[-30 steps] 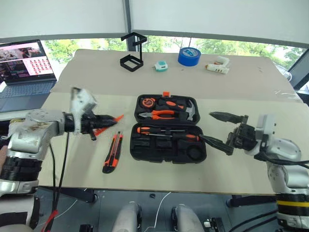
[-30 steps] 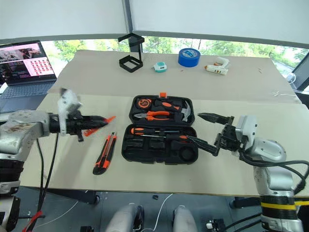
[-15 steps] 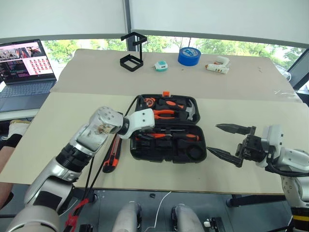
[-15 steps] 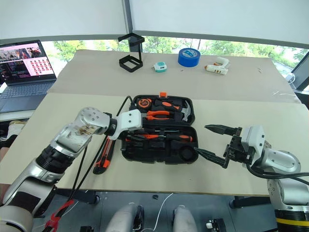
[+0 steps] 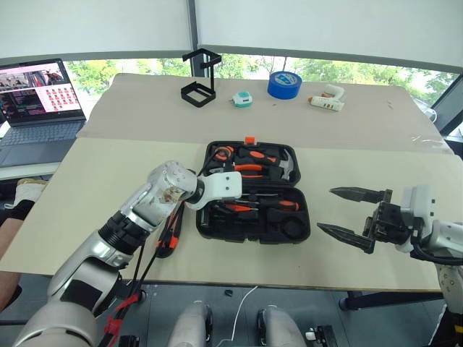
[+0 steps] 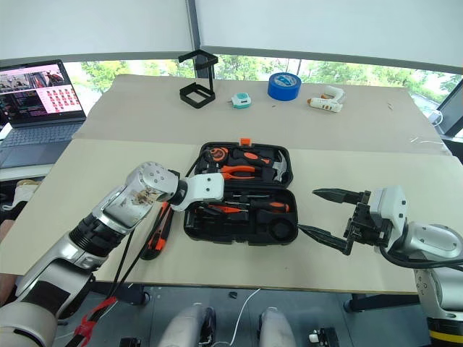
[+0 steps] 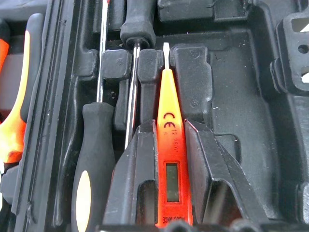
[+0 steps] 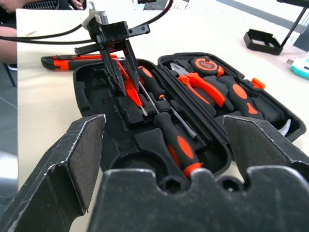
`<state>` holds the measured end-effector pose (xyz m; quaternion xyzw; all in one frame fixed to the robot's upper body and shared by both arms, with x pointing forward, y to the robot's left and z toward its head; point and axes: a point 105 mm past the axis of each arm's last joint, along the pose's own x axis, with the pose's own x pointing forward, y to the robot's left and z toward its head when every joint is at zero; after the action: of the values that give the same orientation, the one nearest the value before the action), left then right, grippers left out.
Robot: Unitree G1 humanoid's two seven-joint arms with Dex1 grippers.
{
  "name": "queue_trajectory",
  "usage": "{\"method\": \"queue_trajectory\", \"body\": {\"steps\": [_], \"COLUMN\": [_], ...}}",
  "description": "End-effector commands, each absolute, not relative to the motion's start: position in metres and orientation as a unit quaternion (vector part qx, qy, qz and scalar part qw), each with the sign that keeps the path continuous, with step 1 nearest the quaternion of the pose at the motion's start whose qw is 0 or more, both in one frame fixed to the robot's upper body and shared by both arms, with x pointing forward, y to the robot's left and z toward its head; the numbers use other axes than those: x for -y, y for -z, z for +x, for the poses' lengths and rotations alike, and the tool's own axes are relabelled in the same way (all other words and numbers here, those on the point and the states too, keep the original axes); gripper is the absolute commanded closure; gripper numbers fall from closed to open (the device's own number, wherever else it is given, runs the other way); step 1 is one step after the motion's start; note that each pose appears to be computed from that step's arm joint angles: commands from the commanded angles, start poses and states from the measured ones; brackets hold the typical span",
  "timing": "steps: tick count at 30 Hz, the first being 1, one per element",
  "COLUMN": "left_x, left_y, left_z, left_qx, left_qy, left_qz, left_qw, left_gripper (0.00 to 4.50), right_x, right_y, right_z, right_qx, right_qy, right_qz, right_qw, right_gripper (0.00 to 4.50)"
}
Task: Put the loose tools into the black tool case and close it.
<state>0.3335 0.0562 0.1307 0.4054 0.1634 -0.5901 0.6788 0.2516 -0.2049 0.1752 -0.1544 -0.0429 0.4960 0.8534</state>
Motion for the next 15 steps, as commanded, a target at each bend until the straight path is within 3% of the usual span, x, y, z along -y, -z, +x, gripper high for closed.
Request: {"method": "queue_trajectory", "body": {"steps": [1, 6, 10, 12, 15], "left_x": [-0.056, -0.057, -0.051, -0.049, -0.044], "left_y": [-0.117, -0.106, -0.115, -0.122, -0.142], "left_z": [0.332, 0.328, 0.331, 0.331, 0.333], "left_qx": [-0.191, -0.226, -0.203, -0.184, -0.134], "left_qy": [0.595, 0.611, 0.611, 0.617, 0.621], "left_qz": [0.408, 0.386, 0.350, 0.339, 0.314], "left_qw": [0.666, 0.653, 0.680, 0.687, 0.705], "left_gripper": [4.12, 4.12, 4.12, 3.11, 2.08], "right_x": [0.200, 0.195, 0.193, 0.193, 0.193], "right_y": [-0.187, -0.189, -0.189, -0.189, -0.188], "right_z": [0.249, 0.251, 0.253, 0.253, 0.253], "right_qx": [0.059, 0.057, 0.056, 0.056, 0.055], "right_qy": [-0.503, -0.511, -0.514, -0.514, -0.515], "right_qz": [-0.158, -0.151, -0.150, -0.148, -0.146], "right_qw": [0.848, 0.844, 0.843, 0.843, 0.843], "right_gripper": [0.00, 0.00, 0.00, 0.00, 0.00]}}
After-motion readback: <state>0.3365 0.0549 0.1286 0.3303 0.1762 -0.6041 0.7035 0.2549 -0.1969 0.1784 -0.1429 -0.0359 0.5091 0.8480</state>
